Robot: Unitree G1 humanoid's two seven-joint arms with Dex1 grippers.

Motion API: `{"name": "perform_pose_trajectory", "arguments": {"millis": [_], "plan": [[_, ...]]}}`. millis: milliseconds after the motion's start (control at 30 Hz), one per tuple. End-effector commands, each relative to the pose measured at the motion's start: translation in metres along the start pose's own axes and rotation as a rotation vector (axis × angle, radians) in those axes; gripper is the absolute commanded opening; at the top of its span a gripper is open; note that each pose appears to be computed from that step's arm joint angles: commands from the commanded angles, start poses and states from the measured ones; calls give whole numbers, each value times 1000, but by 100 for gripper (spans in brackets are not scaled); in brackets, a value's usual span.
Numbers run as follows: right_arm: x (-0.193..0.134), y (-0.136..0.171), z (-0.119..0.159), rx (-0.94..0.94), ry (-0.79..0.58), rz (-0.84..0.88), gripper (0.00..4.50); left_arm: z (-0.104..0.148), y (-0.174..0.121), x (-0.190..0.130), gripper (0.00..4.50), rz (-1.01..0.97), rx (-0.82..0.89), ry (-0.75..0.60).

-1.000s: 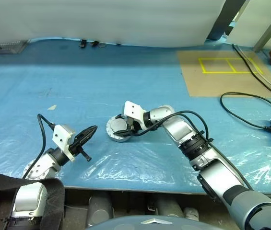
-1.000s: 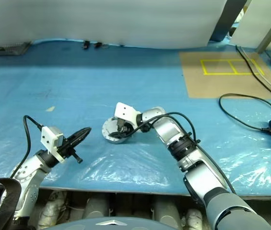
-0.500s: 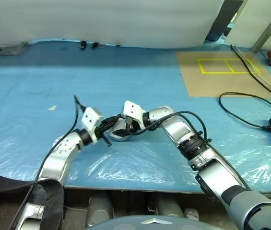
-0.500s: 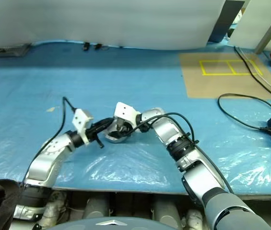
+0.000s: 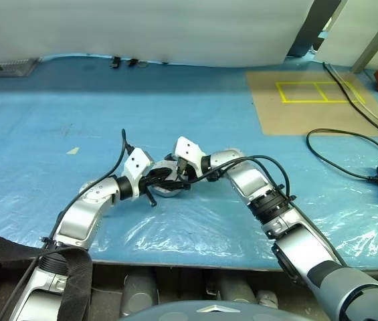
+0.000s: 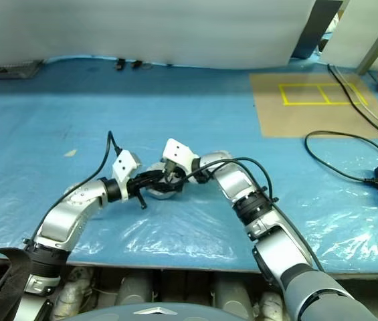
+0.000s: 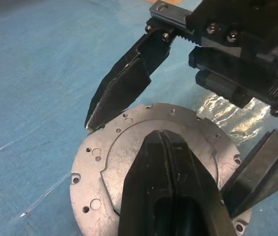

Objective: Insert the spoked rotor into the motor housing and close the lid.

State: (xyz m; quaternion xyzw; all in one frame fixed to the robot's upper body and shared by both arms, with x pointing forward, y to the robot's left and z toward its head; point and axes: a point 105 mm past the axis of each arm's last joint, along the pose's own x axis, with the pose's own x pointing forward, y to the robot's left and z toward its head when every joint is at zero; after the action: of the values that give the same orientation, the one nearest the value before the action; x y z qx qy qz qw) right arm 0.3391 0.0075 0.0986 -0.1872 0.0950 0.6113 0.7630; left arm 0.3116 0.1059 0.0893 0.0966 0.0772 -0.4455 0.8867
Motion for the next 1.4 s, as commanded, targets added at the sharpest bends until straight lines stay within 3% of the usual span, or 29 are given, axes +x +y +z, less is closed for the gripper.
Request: {"name": "perform_pose_trajectory", "arguments": {"millis": [33,267,467,667,867,967,1233,1400], "plan": [[-18,-16,32,-15,-145,-73,447,-26,1,-9,0,12,-53,91],[-34,-22,26,141,-153,-69,447,-23,14,-18,0,52,-46,67],[-39,-9,-7,460,9,-21,447,-23,15,-18,0,53,-42,65],[-28,5,-15,754,80,-10,447,-23,13,-16,0,47,-42,58],[-19,17,-3,977,5,58,447,-23,14,-16,0,51,-39,57],[-20,17,4,1064,-53,88,387,-23,14,-16,0,53,-39,56],[-21,16,4,1131,-79,83,132,-24,15,-17,0,70,-67,32],[-16,19,-5,1125,-23,55,116,-11,24,-20,0,139,-111,-65]]}}
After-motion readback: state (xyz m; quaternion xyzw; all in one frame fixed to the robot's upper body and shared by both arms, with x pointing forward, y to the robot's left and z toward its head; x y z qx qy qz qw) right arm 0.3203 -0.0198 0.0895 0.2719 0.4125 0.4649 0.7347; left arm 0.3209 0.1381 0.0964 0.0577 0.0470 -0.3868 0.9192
